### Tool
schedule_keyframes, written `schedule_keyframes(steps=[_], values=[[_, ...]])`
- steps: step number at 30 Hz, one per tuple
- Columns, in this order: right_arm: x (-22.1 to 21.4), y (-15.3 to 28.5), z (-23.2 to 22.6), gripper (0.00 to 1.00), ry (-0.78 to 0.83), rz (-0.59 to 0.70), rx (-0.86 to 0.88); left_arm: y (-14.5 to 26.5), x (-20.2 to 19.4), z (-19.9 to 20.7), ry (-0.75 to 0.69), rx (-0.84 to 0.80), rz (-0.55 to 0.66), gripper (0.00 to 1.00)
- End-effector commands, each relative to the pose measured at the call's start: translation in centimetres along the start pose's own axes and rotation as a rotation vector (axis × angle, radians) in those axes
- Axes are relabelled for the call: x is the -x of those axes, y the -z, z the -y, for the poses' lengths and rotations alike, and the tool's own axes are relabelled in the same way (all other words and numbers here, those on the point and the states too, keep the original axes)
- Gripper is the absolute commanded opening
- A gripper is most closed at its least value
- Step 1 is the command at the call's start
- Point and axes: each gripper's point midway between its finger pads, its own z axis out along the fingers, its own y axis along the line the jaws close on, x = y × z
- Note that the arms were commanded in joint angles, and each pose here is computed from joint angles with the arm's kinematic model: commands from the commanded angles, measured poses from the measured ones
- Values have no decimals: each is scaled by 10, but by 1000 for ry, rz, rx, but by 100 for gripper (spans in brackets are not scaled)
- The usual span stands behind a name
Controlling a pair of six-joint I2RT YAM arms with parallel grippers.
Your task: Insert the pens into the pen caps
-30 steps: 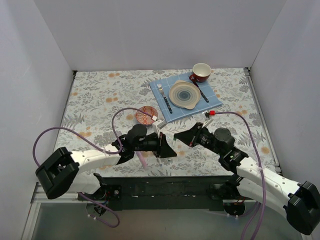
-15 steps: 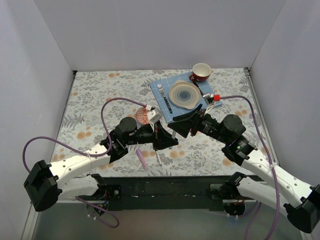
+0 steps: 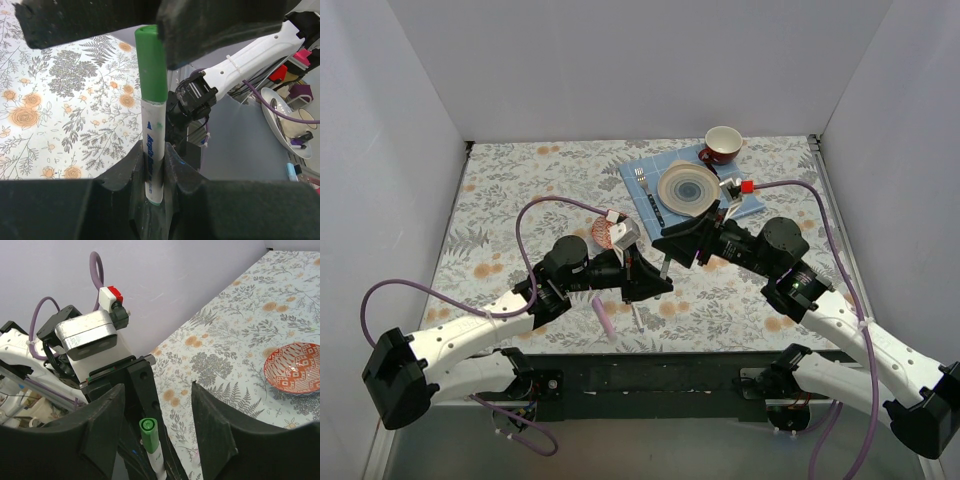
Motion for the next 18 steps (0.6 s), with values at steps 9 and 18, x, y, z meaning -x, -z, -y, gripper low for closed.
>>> schedule_keyframes(steps=[9,18], values=[[4,3,-24,49,24,24,125,5,9,13,-19,-46,30,0],[-27,8,-20,1,-15,-37,164,4,27,19,-15,-60,90,0]])
